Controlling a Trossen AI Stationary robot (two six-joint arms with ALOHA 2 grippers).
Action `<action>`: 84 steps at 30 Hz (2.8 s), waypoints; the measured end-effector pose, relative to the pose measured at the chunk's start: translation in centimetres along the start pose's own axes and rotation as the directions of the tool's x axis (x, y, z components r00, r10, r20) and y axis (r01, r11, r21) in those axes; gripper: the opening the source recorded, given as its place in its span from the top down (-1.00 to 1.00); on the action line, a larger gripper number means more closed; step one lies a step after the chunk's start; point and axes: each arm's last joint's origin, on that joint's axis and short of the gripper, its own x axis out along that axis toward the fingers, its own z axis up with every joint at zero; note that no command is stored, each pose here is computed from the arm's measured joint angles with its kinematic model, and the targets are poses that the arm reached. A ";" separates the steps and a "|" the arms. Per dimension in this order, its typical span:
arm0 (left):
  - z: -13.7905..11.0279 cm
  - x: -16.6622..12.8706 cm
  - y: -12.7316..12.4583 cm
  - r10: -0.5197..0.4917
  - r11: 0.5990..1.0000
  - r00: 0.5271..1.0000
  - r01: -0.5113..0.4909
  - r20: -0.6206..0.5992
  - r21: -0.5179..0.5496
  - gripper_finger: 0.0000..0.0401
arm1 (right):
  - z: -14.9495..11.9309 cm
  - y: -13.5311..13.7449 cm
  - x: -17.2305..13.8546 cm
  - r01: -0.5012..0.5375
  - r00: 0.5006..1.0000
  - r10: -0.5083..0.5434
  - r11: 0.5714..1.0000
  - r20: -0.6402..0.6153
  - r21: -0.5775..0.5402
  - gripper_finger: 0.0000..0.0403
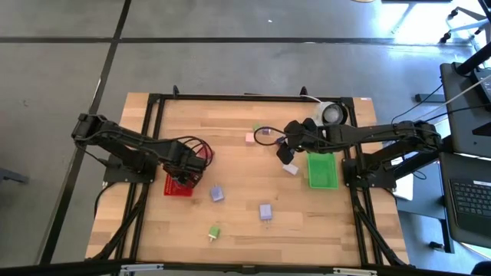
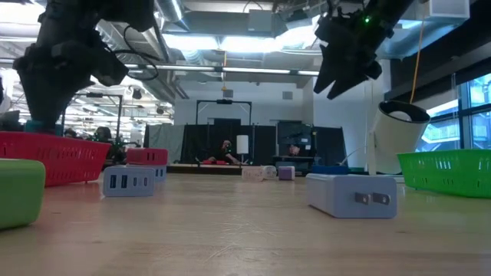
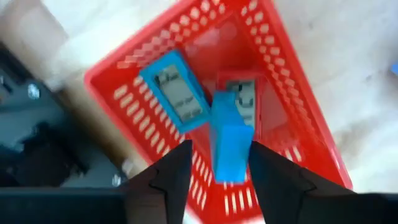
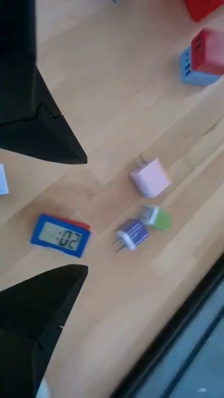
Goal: Pick & Place Office items
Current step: Put the light blue digital timer into the orange basket, then put the blue digital timer into the orange basket
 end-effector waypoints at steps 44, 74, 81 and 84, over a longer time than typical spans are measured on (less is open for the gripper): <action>1.8 -9.3 0.0 -0.024 0.999 0.958 0.009 0.286 0.053 0.16 | -2.1 -2.1 12.3 0.146 0.908 -0.086 0.982 -0.411 0.117 -0.36; 1.9 -9.4 0.0 -0.014 0.999 0.952 -0.001 0.305 0.050 0.16 | -1.1 -3.4 12.9 0.119 0.921 -0.045 0.978 -0.387 0.169 -0.28; 1.9 -9.4 0.0 -0.012 0.999 0.951 -0.003 0.309 0.049 0.16 | -1.0 -3.4 13.1 0.125 0.928 -0.057 0.979 -0.369 0.162 -0.33; 1.9 -9.4 0.0 -0.011 0.999 0.950 -0.004 0.311 0.049 0.16 | -1.3 -3.4 13.7 0.134 0.921 -0.065 0.979 -0.385 0.155 -0.30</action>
